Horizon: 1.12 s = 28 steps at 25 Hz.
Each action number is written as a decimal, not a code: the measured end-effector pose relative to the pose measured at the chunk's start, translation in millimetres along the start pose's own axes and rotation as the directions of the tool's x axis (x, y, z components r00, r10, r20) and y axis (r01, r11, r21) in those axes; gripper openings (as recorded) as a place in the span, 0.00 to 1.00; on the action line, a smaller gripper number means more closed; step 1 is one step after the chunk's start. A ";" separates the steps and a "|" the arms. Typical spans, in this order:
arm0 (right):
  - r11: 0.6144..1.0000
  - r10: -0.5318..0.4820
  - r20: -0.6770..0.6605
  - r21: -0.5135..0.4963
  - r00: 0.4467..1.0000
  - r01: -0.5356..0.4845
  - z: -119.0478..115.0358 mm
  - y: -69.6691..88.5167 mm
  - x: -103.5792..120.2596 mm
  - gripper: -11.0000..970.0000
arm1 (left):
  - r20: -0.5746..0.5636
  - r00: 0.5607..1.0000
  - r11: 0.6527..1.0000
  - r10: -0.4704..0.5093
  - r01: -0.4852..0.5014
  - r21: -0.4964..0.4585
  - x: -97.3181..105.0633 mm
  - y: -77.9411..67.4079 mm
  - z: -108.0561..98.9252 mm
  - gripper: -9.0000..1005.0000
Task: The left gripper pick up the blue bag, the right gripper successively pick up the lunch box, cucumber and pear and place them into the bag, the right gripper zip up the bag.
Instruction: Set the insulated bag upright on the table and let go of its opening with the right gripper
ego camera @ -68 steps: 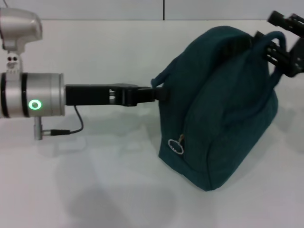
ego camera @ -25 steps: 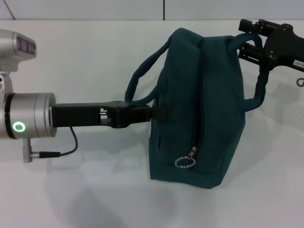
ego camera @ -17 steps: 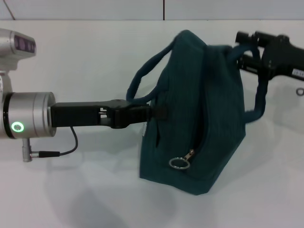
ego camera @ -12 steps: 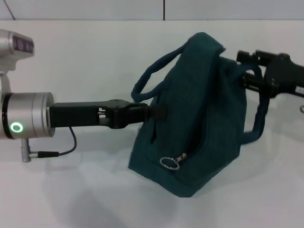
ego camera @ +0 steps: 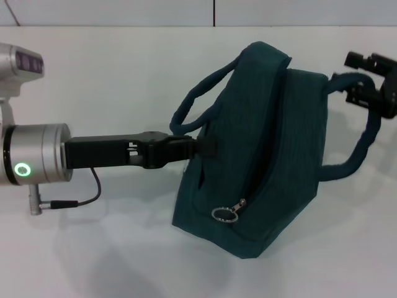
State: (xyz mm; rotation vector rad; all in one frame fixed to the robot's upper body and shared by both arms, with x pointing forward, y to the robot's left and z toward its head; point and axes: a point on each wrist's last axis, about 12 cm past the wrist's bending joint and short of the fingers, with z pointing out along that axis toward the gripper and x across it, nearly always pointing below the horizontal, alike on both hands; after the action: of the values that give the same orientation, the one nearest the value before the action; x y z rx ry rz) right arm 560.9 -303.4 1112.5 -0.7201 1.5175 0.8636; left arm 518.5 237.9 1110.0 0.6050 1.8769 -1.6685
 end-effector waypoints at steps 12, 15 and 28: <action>0.998 -0.049 -0.063 -0.053 0.997 0.046 55.6 -14.2 -29.0 0.68 | 0.096 0.995 0.999 -0.025 0.021 0.042 12.3 2.5 0.5 0.06; 0.996 -0.063 -0.074 -0.069 0.995 0.058 67.7 -14.5 -35.7 0.68 | 0.138 0.990 0.998 -0.022 0.014 0.055 14.8 3.2 0.8 0.06; 0.993 -0.071 -0.107 -0.102 0.992 0.060 72.5 -11.0 -47.4 0.67 | 0.187 0.982 0.998 0.000 -0.012 0.062 22.7 6.5 4.6 0.06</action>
State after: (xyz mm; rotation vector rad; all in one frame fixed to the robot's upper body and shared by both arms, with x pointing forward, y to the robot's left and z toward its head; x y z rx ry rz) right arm 614.6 -249.5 1155.5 -0.8980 1.5481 0.8657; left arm 506.4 233.4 1089.7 0.4605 1.6937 -1.7228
